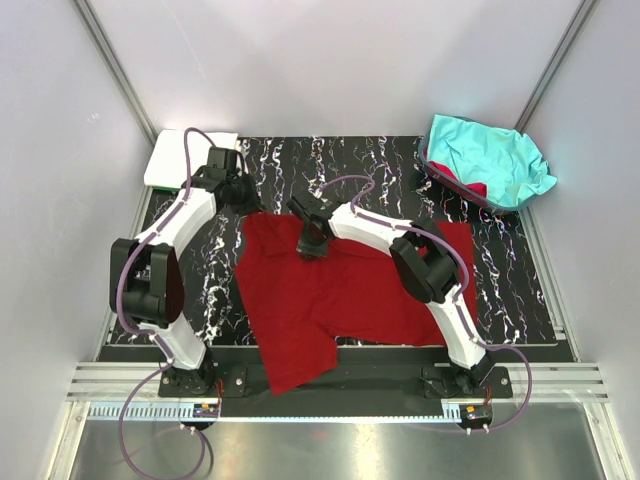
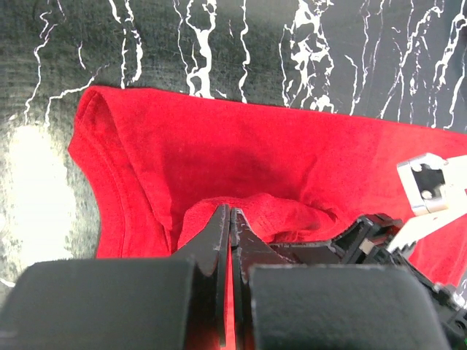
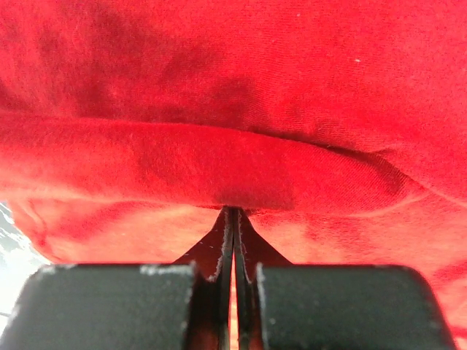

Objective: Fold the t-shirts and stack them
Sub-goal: Fold the tshirt

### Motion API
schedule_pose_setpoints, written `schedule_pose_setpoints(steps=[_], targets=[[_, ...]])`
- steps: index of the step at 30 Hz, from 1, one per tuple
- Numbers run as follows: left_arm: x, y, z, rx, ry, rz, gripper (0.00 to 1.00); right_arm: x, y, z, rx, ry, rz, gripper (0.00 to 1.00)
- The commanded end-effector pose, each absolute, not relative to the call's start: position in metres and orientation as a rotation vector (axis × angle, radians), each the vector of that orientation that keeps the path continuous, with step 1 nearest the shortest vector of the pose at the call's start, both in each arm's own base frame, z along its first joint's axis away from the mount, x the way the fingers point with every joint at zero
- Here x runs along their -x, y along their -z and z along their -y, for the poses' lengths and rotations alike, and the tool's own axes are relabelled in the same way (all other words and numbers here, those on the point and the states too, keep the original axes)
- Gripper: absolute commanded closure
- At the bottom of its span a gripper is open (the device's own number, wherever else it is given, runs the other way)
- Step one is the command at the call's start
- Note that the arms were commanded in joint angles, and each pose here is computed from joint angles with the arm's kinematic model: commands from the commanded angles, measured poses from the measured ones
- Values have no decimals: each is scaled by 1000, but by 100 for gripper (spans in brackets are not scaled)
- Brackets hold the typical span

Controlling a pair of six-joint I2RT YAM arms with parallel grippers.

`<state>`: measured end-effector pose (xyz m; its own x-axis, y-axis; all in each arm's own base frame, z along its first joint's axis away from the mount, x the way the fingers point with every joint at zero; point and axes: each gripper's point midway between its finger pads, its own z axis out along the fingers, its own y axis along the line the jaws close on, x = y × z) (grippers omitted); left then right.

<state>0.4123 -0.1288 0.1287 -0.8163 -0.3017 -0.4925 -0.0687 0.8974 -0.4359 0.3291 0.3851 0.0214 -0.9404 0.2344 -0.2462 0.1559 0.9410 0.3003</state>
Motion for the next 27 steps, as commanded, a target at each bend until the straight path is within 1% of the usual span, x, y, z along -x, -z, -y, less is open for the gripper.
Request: schedule_pose_setpoints(steps=[1, 6, 11, 15, 22, 27], targets=[[-409, -154, 125, 229, 540, -2420, 100, -332, -69, -390, -135, -474, -2749, 100], [-394, -149, 122, 227, 525, -2456, 100, -311, -87, -396, 13, -597, -2788, 100], [-362, -141, 125, 234, 555, -2496, 100, -294, -101, -391, 115, -680, -2784, 100], [-344, -140, 127, 221, 568, -2509, 100, -280, -97, -387, 165, -698, -2818, 100], [-304, -120, 132, 230, 622, -2582, 100, -260, -82, -377, 201, -733, -2861, 100], [-281, -113, 141, 223, 671, -2620, 100, -255, -75, -370, 204, -723, -2870, 100]])
